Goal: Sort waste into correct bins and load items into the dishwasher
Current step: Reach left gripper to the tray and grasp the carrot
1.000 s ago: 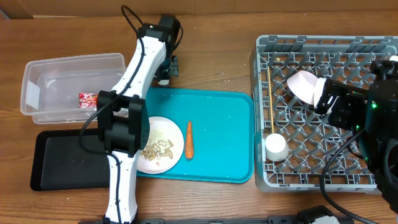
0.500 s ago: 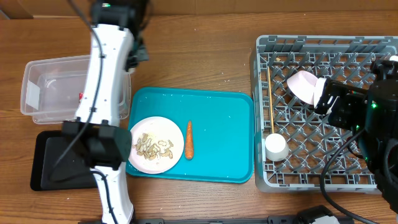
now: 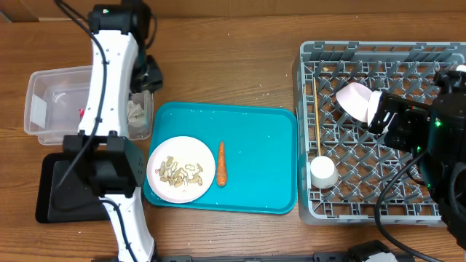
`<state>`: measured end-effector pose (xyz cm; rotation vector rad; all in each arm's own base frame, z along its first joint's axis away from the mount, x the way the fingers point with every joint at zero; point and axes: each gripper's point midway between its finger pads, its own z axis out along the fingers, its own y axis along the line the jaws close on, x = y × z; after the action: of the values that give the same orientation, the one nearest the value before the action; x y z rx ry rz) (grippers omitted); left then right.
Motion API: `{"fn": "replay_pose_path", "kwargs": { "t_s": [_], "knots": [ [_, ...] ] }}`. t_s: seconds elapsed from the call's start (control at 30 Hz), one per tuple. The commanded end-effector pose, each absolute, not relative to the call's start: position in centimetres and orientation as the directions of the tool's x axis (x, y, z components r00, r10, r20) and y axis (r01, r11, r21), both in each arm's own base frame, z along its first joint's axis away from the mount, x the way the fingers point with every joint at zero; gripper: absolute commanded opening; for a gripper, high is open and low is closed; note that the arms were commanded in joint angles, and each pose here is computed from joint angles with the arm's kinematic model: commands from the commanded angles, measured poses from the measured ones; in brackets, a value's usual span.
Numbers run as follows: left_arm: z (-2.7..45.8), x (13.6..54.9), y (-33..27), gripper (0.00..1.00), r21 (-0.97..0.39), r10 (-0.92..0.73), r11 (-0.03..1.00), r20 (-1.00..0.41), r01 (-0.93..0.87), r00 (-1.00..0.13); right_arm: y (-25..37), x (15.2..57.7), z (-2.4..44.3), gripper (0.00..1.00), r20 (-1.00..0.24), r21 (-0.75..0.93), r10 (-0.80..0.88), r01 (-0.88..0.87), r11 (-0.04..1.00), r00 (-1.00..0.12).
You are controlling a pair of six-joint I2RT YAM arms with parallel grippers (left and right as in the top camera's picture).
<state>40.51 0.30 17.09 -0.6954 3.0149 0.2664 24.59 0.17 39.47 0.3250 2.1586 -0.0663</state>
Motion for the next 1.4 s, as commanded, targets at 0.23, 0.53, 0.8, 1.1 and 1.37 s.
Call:
{"fn": "replay_pose_path", "kwargs": {
  "t_s": [0.23,0.53,0.8,1.1,1.37],
  "knots": [
    [19.8,35.2,-16.5,0.55,0.075,-0.125,0.988,-0.112,-0.134,-0.986,0.0,24.5,39.9,1.0,-0.824,0.08,0.215,0.268,0.96,-0.524],
    [11.1,29.5,-20.7,0.47,0.186,-0.127,0.975,0.02,-0.121,-0.992,0.0,24.5,39.9,1.0,-0.824,0.08,0.215,0.268,0.96,-0.524],
    [6.1,26.7,-20.1,0.47,0.196,-0.14,0.974,0.135,-0.112,-0.981,0.0,24.5,39.9,1.0,-0.824,0.08,0.215,0.268,0.96,-0.524],
    [3.6,24.7,-18.6,0.54,0.22,-0.126,0.972,0.211,-0.079,-0.969,0.0,24.5,39.9,1.0,-0.824,0.08,0.215,0.268,0.96,-0.524],
    [3.2,26.1,-18.3,0.56,0.165,-0.101,0.984,0.209,-0.067,-0.973,0.0,24.5,39.9,1.0,-0.824,0.08,0.215,0.268,0.96,-0.524]
  ]
}}
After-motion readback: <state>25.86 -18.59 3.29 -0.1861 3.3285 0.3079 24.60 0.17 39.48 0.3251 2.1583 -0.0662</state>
